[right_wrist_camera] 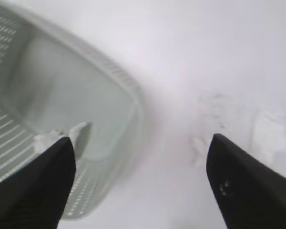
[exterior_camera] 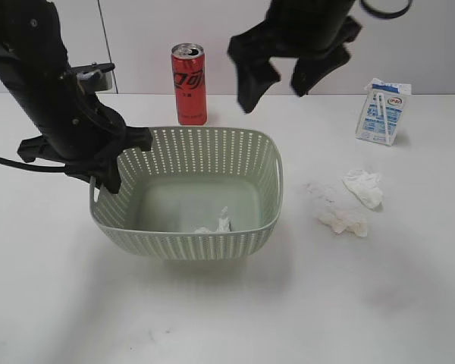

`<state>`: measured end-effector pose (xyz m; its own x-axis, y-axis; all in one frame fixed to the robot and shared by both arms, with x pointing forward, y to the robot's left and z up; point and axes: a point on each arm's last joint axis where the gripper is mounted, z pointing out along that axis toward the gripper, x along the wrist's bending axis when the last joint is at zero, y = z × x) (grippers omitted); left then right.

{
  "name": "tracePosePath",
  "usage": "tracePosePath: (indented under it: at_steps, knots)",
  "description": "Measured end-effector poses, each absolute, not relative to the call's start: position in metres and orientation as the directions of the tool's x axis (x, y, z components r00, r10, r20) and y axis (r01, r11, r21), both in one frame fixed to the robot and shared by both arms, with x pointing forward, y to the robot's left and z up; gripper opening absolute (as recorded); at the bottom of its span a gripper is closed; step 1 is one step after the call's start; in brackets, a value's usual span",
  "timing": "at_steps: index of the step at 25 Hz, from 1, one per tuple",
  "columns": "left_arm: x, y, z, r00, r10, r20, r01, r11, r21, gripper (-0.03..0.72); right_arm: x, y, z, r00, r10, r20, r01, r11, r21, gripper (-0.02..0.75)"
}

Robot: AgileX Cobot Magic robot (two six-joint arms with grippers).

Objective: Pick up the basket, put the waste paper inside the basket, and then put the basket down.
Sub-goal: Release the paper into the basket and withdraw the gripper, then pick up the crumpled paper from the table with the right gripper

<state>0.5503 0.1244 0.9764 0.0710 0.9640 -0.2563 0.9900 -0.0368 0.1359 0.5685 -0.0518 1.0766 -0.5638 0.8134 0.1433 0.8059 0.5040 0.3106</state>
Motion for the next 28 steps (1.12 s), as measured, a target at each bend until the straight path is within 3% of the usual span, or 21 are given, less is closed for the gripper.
tracePosePath:
  at_steps: [4,6,12,15,18,28]
  knots:
    - [0.55,0.125,0.976,0.073,0.965,-0.253,0.99,-0.04,0.134,-0.017,0.58,-0.099,1.096,-0.362,0.924,0.121,0.891,0.306,0.334,0.648]
    - [0.55,0.125,0.976,0.073,0.965,-0.252,0.99,-0.04,0.132,-0.017,0.583,-0.121,1.085,-0.241,0.963,0.117,0.937,0.2,0.288,0.645]
    - [0.549,0.125,0.976,0.074,0.966,-0.247,0.992,-0.044,0.122,-0.017,0.569,-0.146,0.994,0.136,0.984,0.114,0.974,-0.154,0.166,0.619]
    - [0.548,0.126,0.976,0.074,0.967,-0.244,0.992,-0.047,0.115,-0.017,0.56,-0.15,0.959,0.273,0.946,0.176,0.933,-0.305,0.19,0.609]
    - [0.548,0.126,0.976,0.076,0.968,-0.241,0.992,-0.049,0.115,-0.017,0.556,-0.152,0.94,0.319,0.929,0.189,0.918,-0.352,0.181,0.596]
    - [0.548,0.127,0.976,0.082,0.969,-0.232,0.992,-0.056,0.117,-0.017,0.56,-0.153,0.887,0.33,0.94,0.088,0.933,-0.339,0.122,0.592]
